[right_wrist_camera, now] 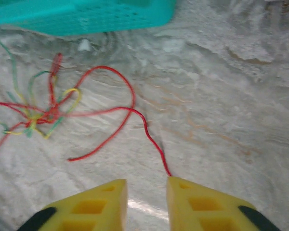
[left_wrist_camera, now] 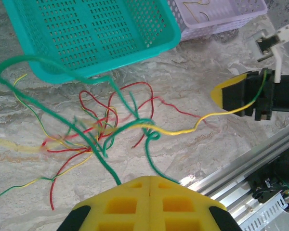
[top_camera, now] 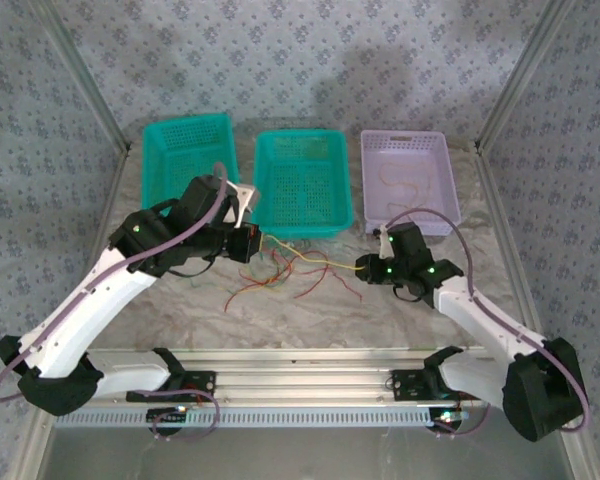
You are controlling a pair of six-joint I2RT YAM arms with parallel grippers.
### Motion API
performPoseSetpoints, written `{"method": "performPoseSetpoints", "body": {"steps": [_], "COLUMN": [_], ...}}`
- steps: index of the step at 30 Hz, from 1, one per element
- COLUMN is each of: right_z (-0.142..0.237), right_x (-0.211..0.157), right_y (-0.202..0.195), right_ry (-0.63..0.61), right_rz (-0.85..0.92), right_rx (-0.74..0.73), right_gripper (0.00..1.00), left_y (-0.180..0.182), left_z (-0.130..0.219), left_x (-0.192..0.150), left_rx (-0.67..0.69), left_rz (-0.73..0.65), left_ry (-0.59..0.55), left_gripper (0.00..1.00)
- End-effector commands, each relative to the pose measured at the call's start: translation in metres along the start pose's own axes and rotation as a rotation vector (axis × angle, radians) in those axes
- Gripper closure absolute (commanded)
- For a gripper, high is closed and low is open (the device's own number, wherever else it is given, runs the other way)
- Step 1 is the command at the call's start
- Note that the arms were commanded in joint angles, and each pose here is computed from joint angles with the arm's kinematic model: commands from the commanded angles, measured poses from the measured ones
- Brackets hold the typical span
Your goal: Untangle the cables
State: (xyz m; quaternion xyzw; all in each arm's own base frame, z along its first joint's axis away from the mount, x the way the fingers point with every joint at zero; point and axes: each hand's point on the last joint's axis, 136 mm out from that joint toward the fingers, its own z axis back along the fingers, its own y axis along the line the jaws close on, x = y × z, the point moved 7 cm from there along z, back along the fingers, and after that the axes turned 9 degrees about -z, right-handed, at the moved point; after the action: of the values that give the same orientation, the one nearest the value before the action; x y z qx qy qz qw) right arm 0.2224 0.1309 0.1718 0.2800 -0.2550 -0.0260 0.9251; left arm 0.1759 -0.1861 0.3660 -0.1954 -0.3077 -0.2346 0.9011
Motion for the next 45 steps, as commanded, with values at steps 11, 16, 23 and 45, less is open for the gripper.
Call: {"method": "performPoseSetpoints", "body": {"steps": [11,16,23,45], "right_z": [0.041,0.045,0.047,0.118], "right_x": [0.006,0.008,0.008,0.043], "right_y": [0.068,0.081,0.097,0.006], "right_ry": [-0.061,-0.080,-0.091,-0.644], "right_rz": [0.143,0.153,0.161,-0.056], "right_rx": [0.484,0.542,0.593,-0.287], "right_gripper": [0.43,0.39,0.34,0.29], "left_y": [-0.006,-0.006,-0.005,0.015], "left_z": [-0.028,-0.033,-0.040,-0.043], "left_x": [-0.001,-0.001,-0.004,-0.017], "left_rx": [-0.056,-0.055,-0.053,0.108], "left_rz": [0.038,0.040,0.047,0.001], "left_ry": [0.041,0.047,0.053,0.067], "left_gripper": [1.00,1.00,1.00,1.00]}}
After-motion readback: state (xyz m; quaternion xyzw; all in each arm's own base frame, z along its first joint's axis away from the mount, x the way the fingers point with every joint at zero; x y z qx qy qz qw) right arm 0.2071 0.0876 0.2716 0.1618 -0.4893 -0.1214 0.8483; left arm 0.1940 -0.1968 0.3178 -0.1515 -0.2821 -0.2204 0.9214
